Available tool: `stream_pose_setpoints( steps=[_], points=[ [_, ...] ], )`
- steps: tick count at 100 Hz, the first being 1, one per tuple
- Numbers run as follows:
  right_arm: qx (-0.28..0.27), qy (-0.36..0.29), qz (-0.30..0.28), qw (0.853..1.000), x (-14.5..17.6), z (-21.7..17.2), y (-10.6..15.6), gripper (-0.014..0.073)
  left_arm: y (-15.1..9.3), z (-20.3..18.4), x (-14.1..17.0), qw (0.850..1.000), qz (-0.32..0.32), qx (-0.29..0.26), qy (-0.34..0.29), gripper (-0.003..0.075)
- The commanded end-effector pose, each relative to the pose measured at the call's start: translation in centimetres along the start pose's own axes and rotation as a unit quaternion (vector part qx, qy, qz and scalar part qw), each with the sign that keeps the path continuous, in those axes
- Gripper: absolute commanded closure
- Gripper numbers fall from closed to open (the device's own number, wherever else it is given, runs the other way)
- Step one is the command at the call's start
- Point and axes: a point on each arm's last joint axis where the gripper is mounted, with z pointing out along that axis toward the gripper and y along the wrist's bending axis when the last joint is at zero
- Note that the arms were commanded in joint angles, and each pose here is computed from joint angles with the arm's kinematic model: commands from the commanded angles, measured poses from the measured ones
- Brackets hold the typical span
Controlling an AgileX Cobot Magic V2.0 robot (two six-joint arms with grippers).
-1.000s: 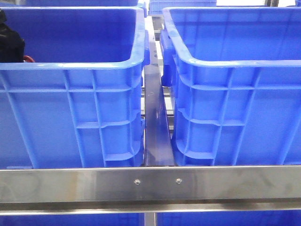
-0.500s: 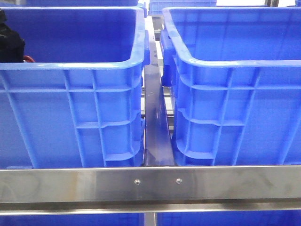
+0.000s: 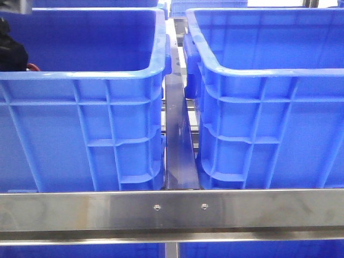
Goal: Pick red and yellow buttons and place in box
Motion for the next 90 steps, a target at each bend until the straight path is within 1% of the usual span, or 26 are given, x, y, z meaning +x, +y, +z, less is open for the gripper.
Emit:
stream_pose_setpoints(
  steps=[1, 4, 11, 16, 18, 23, 28, 40, 64, 76, 90],
  points=[
    [-0.003, -0.052, -0.001, 0.999, -0.9, -0.2, 0.0, 0.0662, -0.2, -2.4, -0.8, 0.999, 0.000, -0.010, -0.044, 0.0322],
    [-0.003, -0.052, -0.001, 0.999, -0.9, -0.2, 0.0, 0.0662, -0.2, -2.4, -0.8, 0.999, 0.000, -0.010, -0.044, 0.0355],
    [-0.003, -0.052, -0.001, 0.999, -0.9, -0.2, 0.0, 0.0662, -0.2, -2.4, -0.9, 0.999, -0.002, -0.009, -0.046, 0.0465],
    [-0.003, -0.052, -0.001, 0.999, -0.9, -0.2, 0.0, 0.0662, -0.2, -2.4, -0.9, 0.999, -0.004, -0.006, -0.047, 0.0567],
    [-0.003, -0.052, -0.001, 0.999, -0.9, -0.2, 0.0, 0.0662, -0.2, -2.4, -0.9, 0.999, -0.005, -0.005, -0.047, 0.0591],
    [-0.003, -0.052, -0.001, 0.999, -0.9, -0.2, 0.0, 0.0662, -0.3, -2.6, -0.9, 0.999, -0.006, -0.004, -0.048, 0.0680],
    [-0.003, -0.052, -0.001, 0.999, -0.9, -0.2, 0.0, 0.0662, -0.3, -3.0, -0.9, 0.999, -0.006, -0.004, -0.051, 0.0741],
    [-0.003, -0.052, -0.001, 0.999, -0.9, -0.2, 0.0, 0.0662, -0.7, -4.7, -0.6, 0.998, -0.007, -0.002, -0.062, 0.0739],
    [-0.003, -0.052, -0.001, 0.999, -0.9, -0.2, 0.0, 0.0662, -2.6, -9.4, 0.4, 0.991, -0.035, 0.049, -0.120, 0.0739],
    [-0.003, -0.052, -0.001, 0.999, -0.9, -0.2, 0.0, 0.0662, -3.4, -10.5, 1.8, 0.988, -0.043, 0.054, -0.142, 0.0739],
    [-0.003, -0.052, -0.001, 0.999, -0.9, -0.2, 0.0, 0.0662, -4.5, -11.4, 4.2, 0.982, -0.048, 0.053, -0.175, 0.0739]
  ],
)
